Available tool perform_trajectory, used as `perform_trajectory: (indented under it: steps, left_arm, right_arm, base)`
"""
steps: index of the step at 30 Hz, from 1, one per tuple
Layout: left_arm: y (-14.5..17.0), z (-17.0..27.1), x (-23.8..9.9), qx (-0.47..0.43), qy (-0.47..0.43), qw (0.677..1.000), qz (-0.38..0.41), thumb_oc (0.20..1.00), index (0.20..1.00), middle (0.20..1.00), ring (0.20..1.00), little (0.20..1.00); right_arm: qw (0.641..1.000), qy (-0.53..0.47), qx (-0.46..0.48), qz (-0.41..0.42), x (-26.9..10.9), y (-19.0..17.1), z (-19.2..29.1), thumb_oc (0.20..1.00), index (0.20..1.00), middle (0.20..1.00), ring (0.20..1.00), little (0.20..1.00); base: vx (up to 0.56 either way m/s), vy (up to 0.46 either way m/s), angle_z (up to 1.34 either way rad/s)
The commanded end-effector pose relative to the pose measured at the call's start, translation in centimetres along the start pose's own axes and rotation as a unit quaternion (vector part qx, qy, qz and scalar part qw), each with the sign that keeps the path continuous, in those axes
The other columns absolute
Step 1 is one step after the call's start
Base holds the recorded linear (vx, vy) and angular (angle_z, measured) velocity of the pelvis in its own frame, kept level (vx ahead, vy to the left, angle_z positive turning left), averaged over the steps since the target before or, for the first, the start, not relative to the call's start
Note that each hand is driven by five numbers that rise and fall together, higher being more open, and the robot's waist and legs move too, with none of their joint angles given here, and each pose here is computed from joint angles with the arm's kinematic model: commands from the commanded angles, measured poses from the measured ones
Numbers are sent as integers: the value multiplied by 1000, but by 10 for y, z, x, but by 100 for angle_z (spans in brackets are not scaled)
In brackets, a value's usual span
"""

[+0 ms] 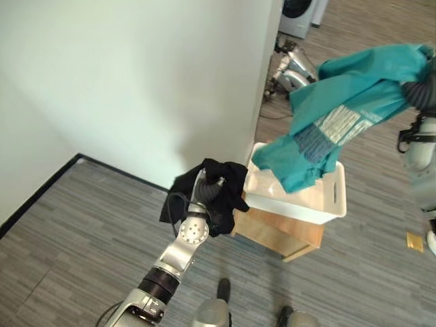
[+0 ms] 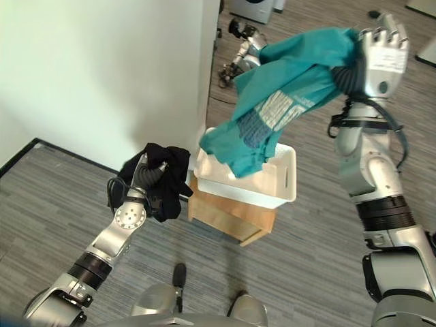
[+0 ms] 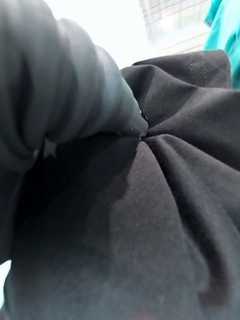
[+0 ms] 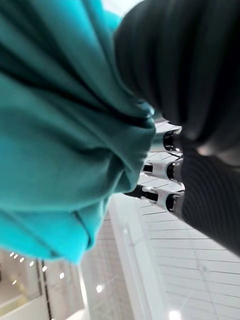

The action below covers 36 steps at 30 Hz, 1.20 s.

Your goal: Pick up bed clothes into laundry basket.

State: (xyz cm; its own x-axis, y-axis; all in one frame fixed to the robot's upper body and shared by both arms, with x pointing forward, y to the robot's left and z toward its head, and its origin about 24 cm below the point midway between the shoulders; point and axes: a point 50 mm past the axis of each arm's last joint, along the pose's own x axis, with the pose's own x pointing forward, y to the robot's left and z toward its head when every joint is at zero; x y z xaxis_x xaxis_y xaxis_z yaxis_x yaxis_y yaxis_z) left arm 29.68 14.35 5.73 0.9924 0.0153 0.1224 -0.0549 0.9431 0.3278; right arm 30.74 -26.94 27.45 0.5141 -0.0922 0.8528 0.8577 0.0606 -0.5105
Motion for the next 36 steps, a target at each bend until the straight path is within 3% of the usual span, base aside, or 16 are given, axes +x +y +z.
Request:
perform_trajectory:
  steps: [1, 6, 10, 13, 15, 16, 21, 22, 23, 29, 33, 36]
  left_arm:
    - [-19, 30, 5, -43, -71, 996, -24, 200, 200, 200, 200, 200]
    - [-21, 23, -1, -65, -51, 996, -24, 200, 200, 200, 200, 200]
    - [-24, 20, -3, -77, -39, 996, -25, 200, 200, 200, 200, 200]
    - [-33, 18, -5, -96, -27, 994, -35, 200, 200, 200, 200, 200]
    - [-35, 17, -5, -101, -23, 994, -39, 200, 200, 200, 200, 200]
    - [-42, 14, -7, -110, -14, 992, -53, 200, 200, 200, 200, 200]
    - [-52, 16, -6, -115, -14, 990, -81, 200, 200, 200, 200, 200]
    - [-53, 21, -4, -123, -24, 988, -87, 200, 200, 200, 200, 200]
    - [-53, 21, -4, -123, -24, 988, -86, 200, 200, 200, 200, 200]
    - [-50, 50, 0, -148, -84, 980, -104, 200, 200, 200, 200, 200]
    - [-33, 85, 18, -59, -176, 980, -67, 200, 200, 200, 200, 200]
    - [-23, 132, 19, -56, -281, 956, -64, 200, 200, 200, 200, 200]
  right_arm:
    - [999, 3, 13, -32, 15, -9, 0, 200, 200, 200, 200, 200]
    - [992, 22, 104, 71, -17, 31, 17, 200, 200, 200, 200, 200]
    - [982, 36, 116, 147, -52, 59, 24, 200, 200, 200, 200, 200]
    - [955, 57, 90, 276, -104, 101, 25, 200, 200, 200, 200, 200]
    - [950, 61, 82, 296, -111, 109, 25, 200, 200, 200, 200, 200]
    - [933, 82, 59, 345, -135, 123, 17, 200, 200, 200, 200, 200]
    - [910, 125, 16, 395, -154, 137, -2, 200, 200, 200, 200, 200]
    - [905, 146, -1, 400, -153, 139, -14, 520, 520, 520, 520, 520]
    - [905, 146, 0, 399, -153, 139, -13, 1000, 1000, 1000, 1000, 1000]
    - [884, 169, -66, 432, -169, 136, -43, 1000, 1000, 1000, 1000, 1000]
    - [884, 187, -110, 415, -166, 117, -78, 1000, 1000, 1000, 1000, 1000]
    - [874, 217, -165, 402, -164, 93, -117, 1000, 1000, 1000, 1000, 1000]
  base:
    - [116, -79, -26]
    - [86, -49, -6]
    - [71, -30, 21]
    - [20, -6, 13]
    - [-9, 3, 11]
    - [-23, 2, 16]
    - [-56, -27, 37]
    - [-88, -67, 36]
    - [-67, -73, 58]
    - [12, -12, 35]
    - [28, 11, 9]
    - [30, 28, -2]
